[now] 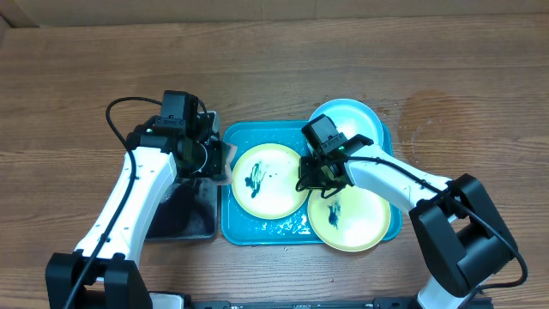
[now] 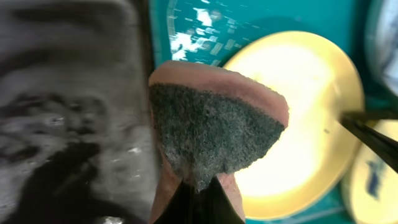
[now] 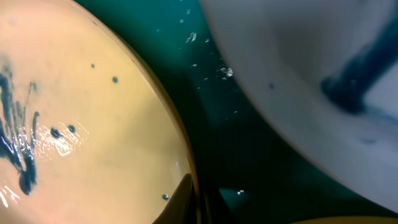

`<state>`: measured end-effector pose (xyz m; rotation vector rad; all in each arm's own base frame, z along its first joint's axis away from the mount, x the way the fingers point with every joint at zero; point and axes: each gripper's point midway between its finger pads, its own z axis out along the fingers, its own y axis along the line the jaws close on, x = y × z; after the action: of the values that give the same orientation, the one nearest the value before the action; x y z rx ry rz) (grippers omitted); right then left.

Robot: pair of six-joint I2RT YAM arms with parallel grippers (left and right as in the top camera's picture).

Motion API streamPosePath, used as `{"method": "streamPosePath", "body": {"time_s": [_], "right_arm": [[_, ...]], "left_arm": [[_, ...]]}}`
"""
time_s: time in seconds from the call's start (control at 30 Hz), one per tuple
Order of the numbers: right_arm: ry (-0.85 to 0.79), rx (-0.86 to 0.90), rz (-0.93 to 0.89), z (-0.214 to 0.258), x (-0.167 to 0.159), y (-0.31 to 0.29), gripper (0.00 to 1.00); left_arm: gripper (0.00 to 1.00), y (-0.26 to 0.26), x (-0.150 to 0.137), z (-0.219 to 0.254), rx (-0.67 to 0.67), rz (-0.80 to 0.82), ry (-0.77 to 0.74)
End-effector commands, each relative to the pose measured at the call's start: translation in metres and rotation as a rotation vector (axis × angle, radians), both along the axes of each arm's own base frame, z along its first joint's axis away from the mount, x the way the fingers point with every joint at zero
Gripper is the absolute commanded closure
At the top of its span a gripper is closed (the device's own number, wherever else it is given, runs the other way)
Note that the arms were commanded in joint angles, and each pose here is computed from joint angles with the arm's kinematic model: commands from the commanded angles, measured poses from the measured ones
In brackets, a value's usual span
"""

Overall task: Clean dirty plates on tray and stack at the side
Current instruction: 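Carry the sponge with left gripper onto the left yellow plate, then scrub the left yellow plate with the sponge while right gripper holds its rim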

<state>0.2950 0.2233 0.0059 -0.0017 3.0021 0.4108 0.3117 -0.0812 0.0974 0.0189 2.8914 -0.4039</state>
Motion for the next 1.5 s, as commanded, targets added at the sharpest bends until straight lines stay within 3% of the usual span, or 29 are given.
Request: {"method": "streamPosePath", "body": {"time_s": [0.0, 0.23, 0.43, 0.8, 1.0, 1.3, 1.47], "right_arm": [[-0.033, -0.127, -0.034, -0.010, 0.005, -0.024, 0.96], [-0.054, -0.119, 0.011, -0.006, 0.009, -0.019, 0.96], [-0.053, -0.127, 0.009, -0.001, 0.011, -0.019, 0.96], [-0.035, -0.134, 0.012, -0.002, 0.006, -0.020, 0.96], [-0.039, -0.132, 0.013, -0.002, 0.007, -0.020, 0.96], [-0.046, -0.130, 0.023, -0.002, 0.008, -0.019, 0.96], [-0.044, -0.128, 0.023, -0.002, 0.008, -0.018, 0.96]], "left_arm": [[0.96, -0.024, -0.003, 0.011, -0.109, -0.086, -0.014], [0.96, -0.054, -0.010, 0.015, -0.170, -0.167, -0.017], [0.96, -0.066, -0.013, 0.006, -0.111, -0.173, -0.002], [0.96, -0.061, 0.006, -0.087, -0.029, 0.009, 0.188], [0.96, -0.085, -0.007, -0.113, -0.111, -0.041, 0.281], [0.96, -0.145, -0.035, -0.102, -0.275, -0.202, 0.334], [0.96, -0.153, -0.039, -0.101, -0.292, -0.163, 0.363]]}}
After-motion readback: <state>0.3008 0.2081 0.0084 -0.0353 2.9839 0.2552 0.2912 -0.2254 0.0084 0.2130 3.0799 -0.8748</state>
